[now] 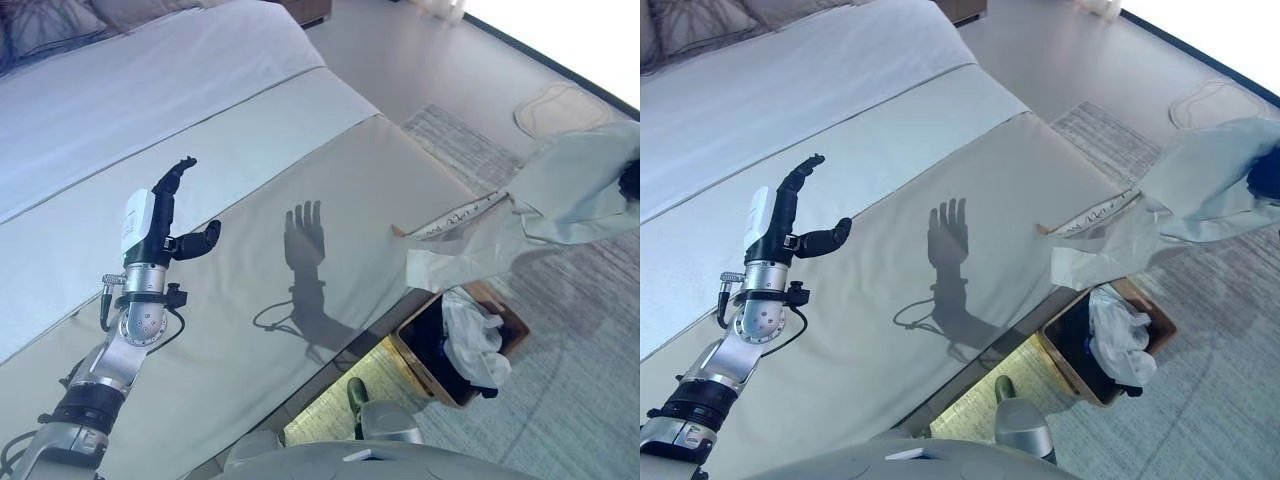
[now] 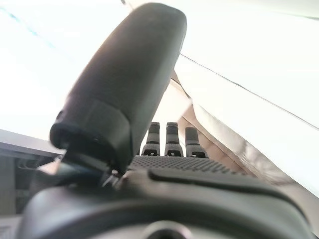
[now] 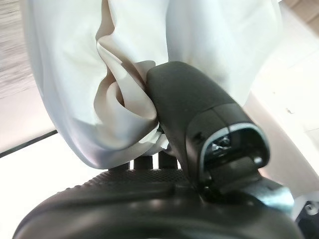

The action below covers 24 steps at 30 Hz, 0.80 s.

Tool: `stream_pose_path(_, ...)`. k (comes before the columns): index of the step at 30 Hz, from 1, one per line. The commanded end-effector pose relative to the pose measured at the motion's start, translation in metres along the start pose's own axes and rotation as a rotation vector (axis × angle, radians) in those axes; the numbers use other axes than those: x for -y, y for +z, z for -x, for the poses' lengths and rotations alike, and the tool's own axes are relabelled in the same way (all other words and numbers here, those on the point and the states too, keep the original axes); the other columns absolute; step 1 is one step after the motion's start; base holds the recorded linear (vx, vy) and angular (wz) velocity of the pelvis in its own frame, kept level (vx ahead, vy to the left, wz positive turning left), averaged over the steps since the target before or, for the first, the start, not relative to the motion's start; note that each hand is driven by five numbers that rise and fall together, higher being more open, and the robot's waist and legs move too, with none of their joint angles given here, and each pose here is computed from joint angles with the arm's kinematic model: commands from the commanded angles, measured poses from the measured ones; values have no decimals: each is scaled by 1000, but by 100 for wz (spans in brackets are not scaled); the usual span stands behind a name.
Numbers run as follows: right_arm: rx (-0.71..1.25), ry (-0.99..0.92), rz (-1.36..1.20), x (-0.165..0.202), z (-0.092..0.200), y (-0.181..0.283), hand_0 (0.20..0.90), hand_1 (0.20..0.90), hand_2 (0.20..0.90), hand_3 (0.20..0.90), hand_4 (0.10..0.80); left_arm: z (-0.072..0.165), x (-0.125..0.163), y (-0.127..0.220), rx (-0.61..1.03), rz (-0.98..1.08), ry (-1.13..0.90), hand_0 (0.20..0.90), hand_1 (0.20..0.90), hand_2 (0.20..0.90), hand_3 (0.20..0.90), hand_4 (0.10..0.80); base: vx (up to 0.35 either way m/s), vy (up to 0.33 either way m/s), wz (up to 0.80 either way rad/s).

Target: Pick up the clothes from the bed and place them into the basket

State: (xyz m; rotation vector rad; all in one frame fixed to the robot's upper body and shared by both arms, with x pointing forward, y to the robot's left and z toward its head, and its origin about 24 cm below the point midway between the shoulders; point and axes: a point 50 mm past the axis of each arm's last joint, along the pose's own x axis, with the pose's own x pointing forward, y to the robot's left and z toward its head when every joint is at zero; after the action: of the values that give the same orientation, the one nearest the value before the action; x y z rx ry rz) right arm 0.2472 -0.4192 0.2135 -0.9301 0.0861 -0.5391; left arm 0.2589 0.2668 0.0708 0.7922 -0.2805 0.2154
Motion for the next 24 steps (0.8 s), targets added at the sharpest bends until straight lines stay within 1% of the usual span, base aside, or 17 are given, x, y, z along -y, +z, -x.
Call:
stream_pose_path(1, 193, -221, 37, 72, 1, 46, 300, 300, 300, 200, 100, -9, -6, 13, 117, 27, 19, 900, 900, 900, 900, 800, -27, 3, -15)
stream_pose_path(5, 169, -207, 25, 71, 4, 36, 300, 300, 300, 200, 100, -13, -9, 15, 132, 28, 25, 900, 900, 900, 900, 800, -50, 4, -14)
stream_pose_path(8, 147, -176, 21, 64, 5, 29, 300, 300, 300, 200, 100, -17, -13, 17, 141, 26, 27, 900, 900, 900, 900, 800, -47, -4, -15)
stream_pose_path(16, 55, -16, -4, 16, -1, 6, 300, 300, 300, 200, 100, -25, -14, 22, 151, 26, 11, 900, 900, 900, 900, 800, -12, -3, -4)
stream_pose_path(21, -37, 63, -83, -13, -2, -15, 300, 300, 300, 200, 100, -28, -13, 23, 153, 21, -5, 900, 900, 900, 900, 800, 0, 0, 0)
stream_pose_path(24, -91, 100, -84, -32, -1, -29, 300, 300, 300, 200, 100, -32, -13, 28, 159, 26, -8, 900, 900, 900, 900, 800, -10, -5, 1)
